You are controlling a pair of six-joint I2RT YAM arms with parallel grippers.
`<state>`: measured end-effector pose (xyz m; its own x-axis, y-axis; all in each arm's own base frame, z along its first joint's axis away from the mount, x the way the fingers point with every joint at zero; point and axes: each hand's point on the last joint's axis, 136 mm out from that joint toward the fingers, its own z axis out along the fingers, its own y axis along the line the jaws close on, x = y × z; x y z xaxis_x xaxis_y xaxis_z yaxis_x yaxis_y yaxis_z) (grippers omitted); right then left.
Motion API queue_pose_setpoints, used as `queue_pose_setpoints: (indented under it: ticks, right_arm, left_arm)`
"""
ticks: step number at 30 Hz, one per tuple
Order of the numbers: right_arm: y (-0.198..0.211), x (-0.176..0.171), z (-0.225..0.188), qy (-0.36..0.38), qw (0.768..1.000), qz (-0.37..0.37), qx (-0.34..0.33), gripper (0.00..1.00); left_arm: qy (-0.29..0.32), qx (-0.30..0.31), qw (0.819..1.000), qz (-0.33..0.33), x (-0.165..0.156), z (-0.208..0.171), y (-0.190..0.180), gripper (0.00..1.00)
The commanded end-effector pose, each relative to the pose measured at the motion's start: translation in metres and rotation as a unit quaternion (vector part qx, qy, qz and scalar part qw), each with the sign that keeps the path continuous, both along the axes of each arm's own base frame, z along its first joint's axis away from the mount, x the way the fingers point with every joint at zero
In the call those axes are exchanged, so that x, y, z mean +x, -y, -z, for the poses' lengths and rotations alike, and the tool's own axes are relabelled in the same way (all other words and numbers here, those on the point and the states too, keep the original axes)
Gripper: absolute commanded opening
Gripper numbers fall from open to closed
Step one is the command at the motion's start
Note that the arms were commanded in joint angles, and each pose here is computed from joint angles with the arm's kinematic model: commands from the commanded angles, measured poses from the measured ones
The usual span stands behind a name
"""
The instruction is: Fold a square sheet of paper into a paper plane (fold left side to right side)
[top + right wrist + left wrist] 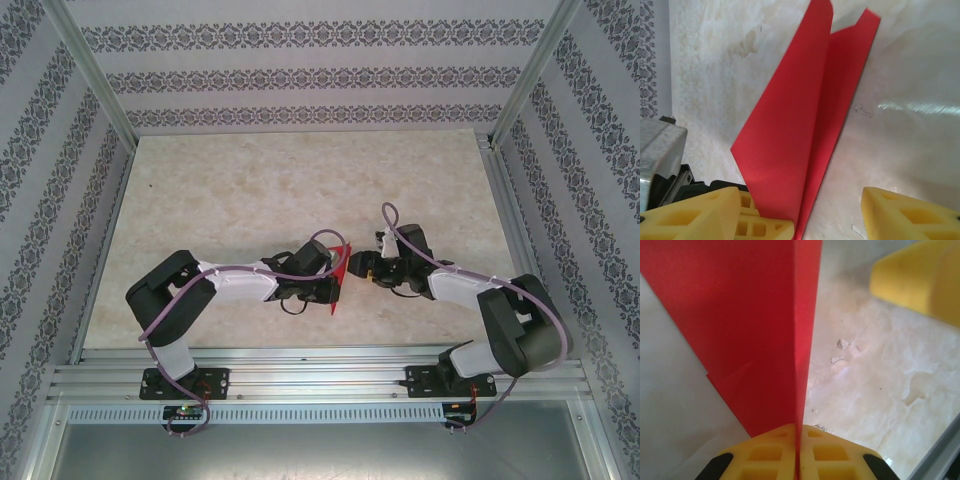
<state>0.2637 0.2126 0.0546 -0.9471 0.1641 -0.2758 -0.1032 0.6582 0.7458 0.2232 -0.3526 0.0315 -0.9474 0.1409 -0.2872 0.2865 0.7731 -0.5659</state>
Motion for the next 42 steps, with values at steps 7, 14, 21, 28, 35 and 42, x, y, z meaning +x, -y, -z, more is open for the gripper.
queue_pose_setpoints:
  ticks: [7, 14, 21, 28, 35, 42]
  right_arm:
    - [-0.021, 0.015, 0.004, 0.007, 1.0, -0.003, 0.0, 0.59]
    - [-0.028, 0.017, 0.011, -0.003, 1.0, -0.005, 0.0, 0.53]
    - [-0.029, 0.015, 0.025, -0.023, 1.0, -0.006, -0.014, 0.44]
    - [-0.028, 0.012, 0.04, -0.045, 0.998, -0.002, -0.031, 0.38]
    - [-0.026, 0.01, 0.051, -0.063, 0.997, 0.001, -0.047, 0.36]
    - [-0.026, 0.01, 0.054, -0.068, 0.997, 0.002, -0.049, 0.35]
  left_arm:
    - [-0.021, -0.076, 0.997, -0.017, 0.009, -0.008, 0.007, 0.09]
    - [-0.029, -0.079, 0.996, -0.022, 0.01, -0.003, 0.005, 0.08]
    - [-0.037, -0.082, 0.996, -0.026, 0.008, 0.003, 0.004, 0.1]
    - [-0.037, -0.086, 0.995, -0.026, 0.006, 0.002, 0.003, 0.18]
    - [-0.032, -0.087, 0.995, -0.025, 0.004, -0.005, -0.002, 0.27]
    - [-0.014, -0.086, 0.996, -0.034, 0.009, -0.029, -0.02, 0.4]
